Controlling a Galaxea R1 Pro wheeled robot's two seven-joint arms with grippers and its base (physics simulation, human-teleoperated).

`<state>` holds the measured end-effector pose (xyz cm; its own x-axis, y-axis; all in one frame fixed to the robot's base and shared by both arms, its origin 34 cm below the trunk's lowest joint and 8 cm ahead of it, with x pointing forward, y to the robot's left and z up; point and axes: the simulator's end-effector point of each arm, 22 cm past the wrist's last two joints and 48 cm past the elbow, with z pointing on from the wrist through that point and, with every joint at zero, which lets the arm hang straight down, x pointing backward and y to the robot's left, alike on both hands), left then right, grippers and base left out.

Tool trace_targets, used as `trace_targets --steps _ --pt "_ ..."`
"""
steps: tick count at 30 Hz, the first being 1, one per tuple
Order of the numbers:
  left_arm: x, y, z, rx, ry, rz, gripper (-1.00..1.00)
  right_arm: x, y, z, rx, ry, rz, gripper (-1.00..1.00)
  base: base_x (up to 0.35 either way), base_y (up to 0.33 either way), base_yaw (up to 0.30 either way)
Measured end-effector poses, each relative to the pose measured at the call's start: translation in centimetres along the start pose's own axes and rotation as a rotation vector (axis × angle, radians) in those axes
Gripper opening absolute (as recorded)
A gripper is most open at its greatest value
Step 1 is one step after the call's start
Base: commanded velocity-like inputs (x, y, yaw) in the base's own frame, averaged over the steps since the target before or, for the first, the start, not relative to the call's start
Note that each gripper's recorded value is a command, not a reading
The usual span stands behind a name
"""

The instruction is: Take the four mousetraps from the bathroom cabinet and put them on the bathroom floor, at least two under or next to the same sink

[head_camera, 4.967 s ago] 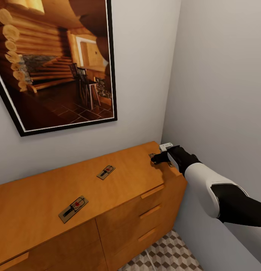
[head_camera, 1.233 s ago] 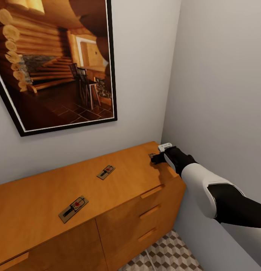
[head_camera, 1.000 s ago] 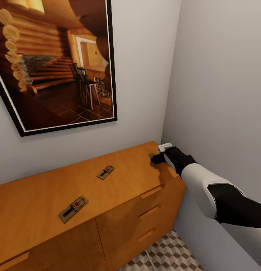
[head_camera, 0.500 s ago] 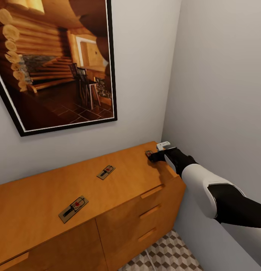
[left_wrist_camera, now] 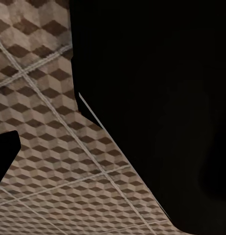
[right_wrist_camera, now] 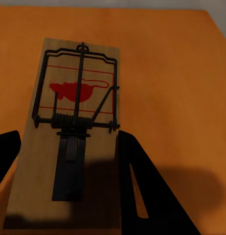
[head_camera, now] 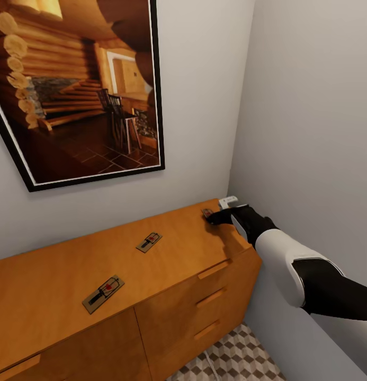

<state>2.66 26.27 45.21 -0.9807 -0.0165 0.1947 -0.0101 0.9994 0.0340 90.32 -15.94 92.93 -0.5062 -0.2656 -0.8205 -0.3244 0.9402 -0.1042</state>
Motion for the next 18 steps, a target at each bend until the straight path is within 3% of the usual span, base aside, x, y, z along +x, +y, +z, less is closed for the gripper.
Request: trace_targets --steps 11,18 --pt "-0.2 0.0 0.0 0.0 -0.004 0.0 1.0 -0.1 0.0 -0.1 -0.002 0.002 -0.001 -1.0 0.0 0.0 0.0" --pt "-2.9 0.1 0.0 0.0 -0.063 -0.001 1.0 -1.3 -0.4 -0.6 0.01 -0.006 0.003 -1.0 0.0 0.0 0.0"
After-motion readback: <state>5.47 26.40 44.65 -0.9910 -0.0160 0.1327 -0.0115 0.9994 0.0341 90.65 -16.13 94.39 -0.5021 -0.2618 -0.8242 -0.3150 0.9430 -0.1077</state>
